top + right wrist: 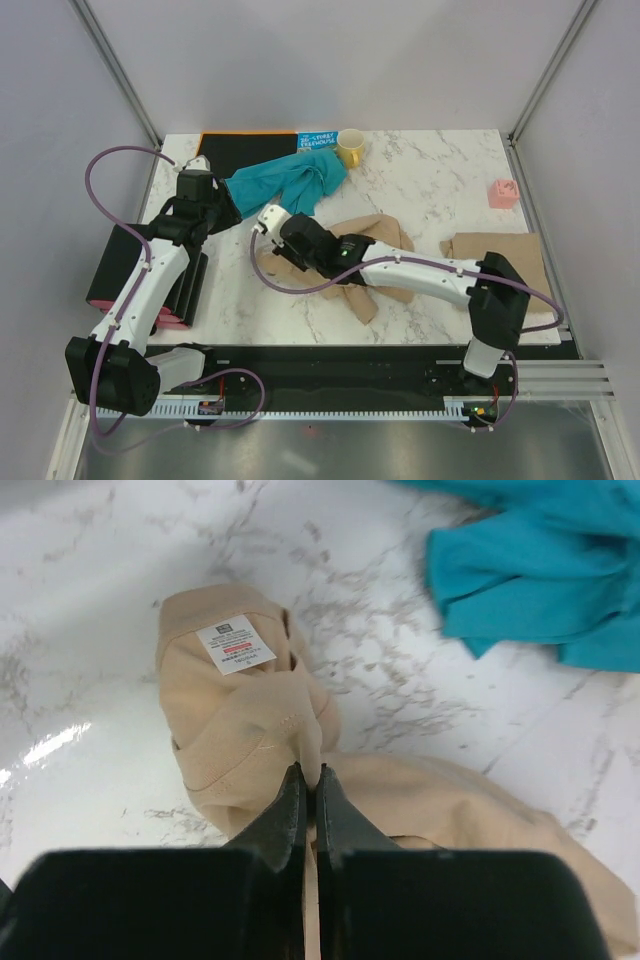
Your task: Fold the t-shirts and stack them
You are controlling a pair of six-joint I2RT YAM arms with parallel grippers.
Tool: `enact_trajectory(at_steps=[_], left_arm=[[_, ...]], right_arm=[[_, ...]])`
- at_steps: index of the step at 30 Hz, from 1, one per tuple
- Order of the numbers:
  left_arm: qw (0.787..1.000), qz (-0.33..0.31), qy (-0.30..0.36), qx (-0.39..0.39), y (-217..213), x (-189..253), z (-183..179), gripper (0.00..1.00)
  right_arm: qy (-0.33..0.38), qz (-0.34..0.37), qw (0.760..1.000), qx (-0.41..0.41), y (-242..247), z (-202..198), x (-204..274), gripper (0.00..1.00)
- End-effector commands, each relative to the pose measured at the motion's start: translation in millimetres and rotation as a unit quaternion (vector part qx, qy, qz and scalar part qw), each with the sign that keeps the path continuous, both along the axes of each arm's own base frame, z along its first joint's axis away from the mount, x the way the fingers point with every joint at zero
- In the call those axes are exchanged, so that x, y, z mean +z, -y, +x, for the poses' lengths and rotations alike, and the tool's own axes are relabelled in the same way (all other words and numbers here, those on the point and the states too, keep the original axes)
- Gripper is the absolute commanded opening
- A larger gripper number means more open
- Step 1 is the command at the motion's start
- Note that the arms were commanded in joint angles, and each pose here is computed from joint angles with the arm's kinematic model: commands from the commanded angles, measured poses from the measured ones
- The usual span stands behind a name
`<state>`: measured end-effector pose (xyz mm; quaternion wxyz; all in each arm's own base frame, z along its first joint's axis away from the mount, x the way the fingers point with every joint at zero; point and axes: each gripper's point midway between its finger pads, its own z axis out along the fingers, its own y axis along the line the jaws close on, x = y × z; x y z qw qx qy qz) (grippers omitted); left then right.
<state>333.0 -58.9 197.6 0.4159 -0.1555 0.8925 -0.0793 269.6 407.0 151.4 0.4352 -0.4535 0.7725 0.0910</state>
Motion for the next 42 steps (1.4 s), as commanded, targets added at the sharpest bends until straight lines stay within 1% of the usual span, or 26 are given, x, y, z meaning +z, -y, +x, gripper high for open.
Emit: enact_trajectory(at_steps=[1,2,4,7,9,12,14,16,19,21,23,24,26,27,28,32,34,35,36,37,42], left_arm=[[1.0,0.01,0.019,-0.003,-1.5,12.0,2.2,0.55],[1.0,0.009,0.02,-0.004,-0.9,12.2,2.4,0.55],[1.0,0.008,0.019,-0.006,0.0,12.3,2.6,0.55],[1.0,0.002,0.017,-0.013,3.3,11.1,2.8,0.54],[1.0,0.0,0.013,-0.016,4.7,9.5,3.1,0.54],[1.0,-0.002,0.012,-0.017,6.5,9.2,3.3,0.54],[1.0,0.002,0.015,-0.014,4.6,10.2,3.3,0.54],[1.0,0.007,0.017,-0.011,2.7,11.4,2.9,0.54],[1.0,0.008,0.018,-0.01,2.2,12.2,3.6,0.54],[1.0,0.008,0.015,-0.011,2.5,10.0,3.7,0.54],[1.0,0.007,0.013,-0.012,3.2,9.3,4.6,0.54],[1.0,0.008,0.012,-0.012,3.2,8.8,4.8,0.54],[1.0,0.009,0.012,-0.012,2.9,9.1,4.4,0.54],[1.0,0.009,0.012,-0.011,2.6,9.1,4.5,0.54],[1.0,0.01,0.014,-0.011,2.0,9.8,4.7,0.54],[1.0,0.012,0.014,-0.01,1.4,9.8,4.7,0.54],[1.0,0.012,0.014,-0.009,1.2,9.8,4.8,0.54],[1.0,0.012,0.014,-0.009,1.2,9.8,4.8,0.54],[1.0,0.013,0.015,-0.009,0.9,9.9,4.8,0.54],[1.0,0.013,0.014,-0.009,0.8,9.0,4.2,0.54],[1.0,0.013,0.012,-0.009,0.9,8.6,4.8,0.54]], right_arm=[[0.073,0.073,0.994,-0.041,16.9,13.1,77.4,0.0],[0.085,0.082,0.992,-0.053,24.5,14.6,90.8,0.0],[0.095,0.089,0.99,-0.059,35.2,11.8,103.0,0.0],[0.105,0.104,0.987,-0.061,45.2,8.8,115.9,0.0],[0.103,0.107,0.987,-0.057,45.0,7.5,115.3,0.0],[0.078,0.076,0.992,-0.067,45.2,9.1,88.8,0.0],[0.048,0.047,0.995,-0.075,42.1,8.5,57.7,0.0],[0.017,0.004,0.996,-0.083,45.0,5.5,21.1,0.0],[-0.027,-0.03,0.994,-0.103,52.5,-2.0,-22.7,0.0],[-0.046,-0.044,0.991,-0.114,57.9,-5.9,-39.3,0.0],[-0.084,-0.066,0.988,-0.112,62.8,-12.1,-61.5,0.0],[-0.099,-0.076,0.986,-0.109,64.6,-14.6,-69.1,0.09],[-0.112,-0.093,0.983,-0.108,66.9,-16.4,-80.0,0.14],[-0.112,-0.101,0.982,-0.111,71.5,-16.0,-81.9,0.3],[-0.11,-0.102,0.982,-0.115,74.1,-14.9,-80.6,0.43],[-0.101,-0.091,0.982,-0.133,82.5,-3.0,-68.4,0.45],[-0.086,-0.075,0.984,-0.138,84.4,5.8,-52.6,0.47],[-0.077,-0.065,0.985,-0.137,82.7,10.3,-44.9,0.5],[-0.066,-0.049,0.987,-0.139,82.3,17.1,-30.1,0.6],[-0.055,-0.041,0.988,-0.138,81.1,21.1,-20.6,0.62],[-0.02,0.017,0.993,-0.115,59.8,37.2,32.5,0.62]])
